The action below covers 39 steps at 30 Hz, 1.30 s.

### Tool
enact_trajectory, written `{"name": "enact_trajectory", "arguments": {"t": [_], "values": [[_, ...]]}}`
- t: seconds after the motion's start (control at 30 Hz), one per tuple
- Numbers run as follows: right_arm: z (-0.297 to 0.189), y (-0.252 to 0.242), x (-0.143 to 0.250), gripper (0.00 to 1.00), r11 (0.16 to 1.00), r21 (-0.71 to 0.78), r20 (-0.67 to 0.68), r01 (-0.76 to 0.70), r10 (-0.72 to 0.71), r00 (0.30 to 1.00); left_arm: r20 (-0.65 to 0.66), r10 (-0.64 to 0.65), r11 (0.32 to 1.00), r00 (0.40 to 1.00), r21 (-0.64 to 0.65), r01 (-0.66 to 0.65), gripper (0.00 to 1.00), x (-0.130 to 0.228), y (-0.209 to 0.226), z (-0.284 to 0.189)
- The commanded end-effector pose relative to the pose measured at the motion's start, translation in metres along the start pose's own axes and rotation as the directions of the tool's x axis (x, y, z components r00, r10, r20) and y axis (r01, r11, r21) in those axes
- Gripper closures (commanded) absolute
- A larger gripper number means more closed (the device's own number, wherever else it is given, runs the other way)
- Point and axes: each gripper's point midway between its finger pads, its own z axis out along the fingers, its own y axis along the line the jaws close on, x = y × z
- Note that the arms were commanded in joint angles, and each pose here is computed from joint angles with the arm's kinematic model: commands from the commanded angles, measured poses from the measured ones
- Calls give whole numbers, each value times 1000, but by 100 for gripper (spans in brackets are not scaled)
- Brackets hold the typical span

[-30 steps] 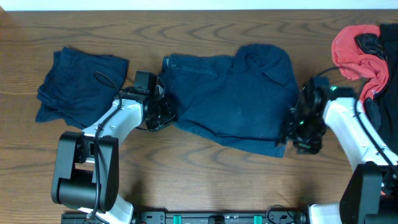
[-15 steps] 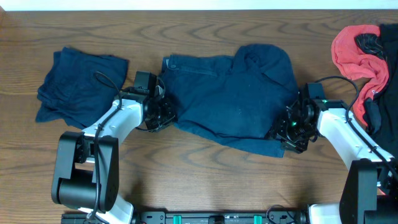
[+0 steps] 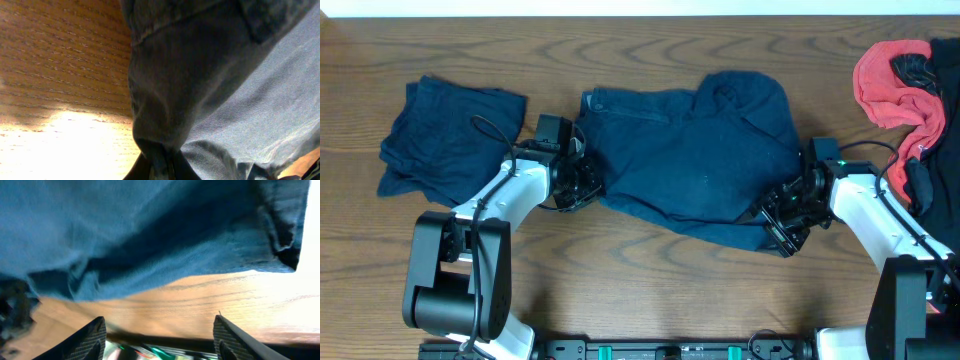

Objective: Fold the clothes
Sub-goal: 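Grasp the shorts' left and right edges with both grippers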

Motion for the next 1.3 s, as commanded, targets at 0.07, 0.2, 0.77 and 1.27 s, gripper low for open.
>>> {"name": "enact_trajectory", "arguments": {"t": [0.07, 0.2, 0.77, 1.27], "values": [[-1, -16, -22, 40, 953, 60, 150, -297, 285, 947, 3, 3, 1000, 1000, -13, -3, 94, 2, 2, -2], [-3, -14, -39, 42, 937, 28, 234, -349, 333, 913, 3, 3, 1000, 1000, -13, -3, 94, 2, 2, -2], [11, -22, -45, 33, 936, 39, 302, -350, 323, 897, 2, 2, 1000, 1000, -13, -2, 94, 2, 2, -2], [18, -23, -44, 63, 947, 69, 336, -314, 274, 901, -6, -2, 1000, 1000, -19, 2, 94, 5, 4, -2]]}}
